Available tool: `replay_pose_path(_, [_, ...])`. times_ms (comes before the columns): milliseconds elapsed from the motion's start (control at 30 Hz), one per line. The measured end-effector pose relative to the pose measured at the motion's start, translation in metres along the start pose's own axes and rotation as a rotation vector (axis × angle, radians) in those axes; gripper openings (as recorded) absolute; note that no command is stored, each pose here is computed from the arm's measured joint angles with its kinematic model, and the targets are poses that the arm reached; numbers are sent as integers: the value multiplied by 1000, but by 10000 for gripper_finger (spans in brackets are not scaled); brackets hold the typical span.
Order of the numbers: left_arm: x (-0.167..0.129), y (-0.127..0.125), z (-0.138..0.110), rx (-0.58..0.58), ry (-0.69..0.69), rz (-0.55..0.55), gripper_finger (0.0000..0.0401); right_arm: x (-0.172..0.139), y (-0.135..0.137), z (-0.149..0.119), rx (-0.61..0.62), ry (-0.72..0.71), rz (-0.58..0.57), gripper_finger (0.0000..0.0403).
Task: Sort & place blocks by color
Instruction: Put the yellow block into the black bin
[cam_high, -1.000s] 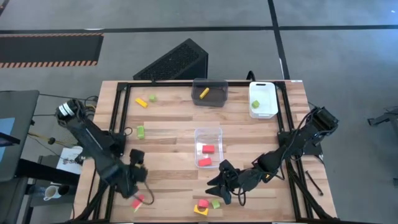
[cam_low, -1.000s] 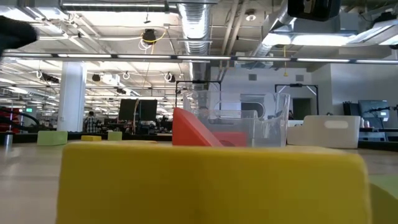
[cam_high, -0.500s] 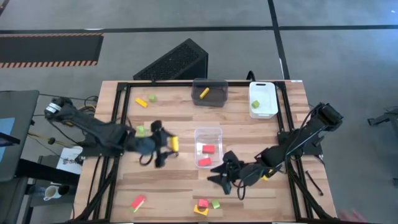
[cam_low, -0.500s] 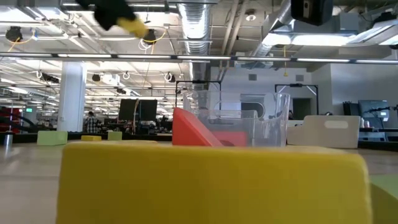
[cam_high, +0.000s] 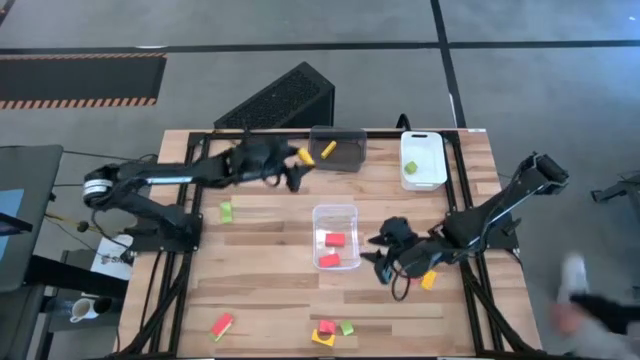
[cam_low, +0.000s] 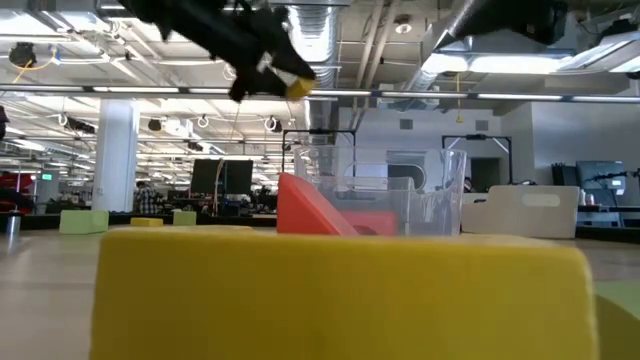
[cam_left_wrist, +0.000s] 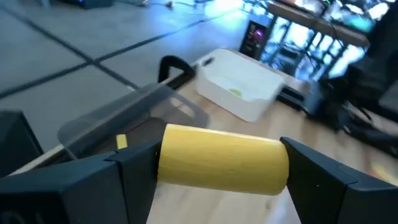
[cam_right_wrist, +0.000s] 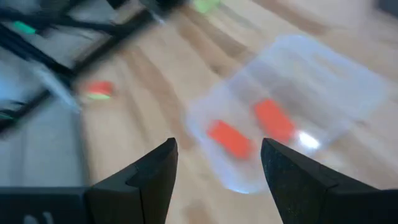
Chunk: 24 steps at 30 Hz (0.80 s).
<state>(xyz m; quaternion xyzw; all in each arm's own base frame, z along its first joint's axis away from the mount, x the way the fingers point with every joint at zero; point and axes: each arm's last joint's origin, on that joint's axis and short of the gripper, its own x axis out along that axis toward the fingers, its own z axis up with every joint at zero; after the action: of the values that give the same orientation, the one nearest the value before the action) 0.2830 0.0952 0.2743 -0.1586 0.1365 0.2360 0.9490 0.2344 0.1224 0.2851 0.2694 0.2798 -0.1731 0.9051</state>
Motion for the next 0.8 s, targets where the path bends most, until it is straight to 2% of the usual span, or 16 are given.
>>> replay_pose_path(167, [54, 31, 11, -124, -19, 40, 260, -6, -30, 12, -52, 108, -119, 255])
replay_pose_path(300, [101, 51, 26, -207, 14, 62, 259, -14, -47, 23, -119, 157, -147, 255])
replay_pose_path(433, [145, 62, 33, -271, 144, 76, 259, -22, -63, 33, -168, 176, -143, 255])
replay_pose_path(567, [179, 67, 26, -304, 311, 110, 259, -26, -89, 32, -177, 188, -134, 255])
replay_pose_path(800, [206, 69, 26, -396, 485, 208, 259, -32, -122, 24, -104, 118, -27, 255])
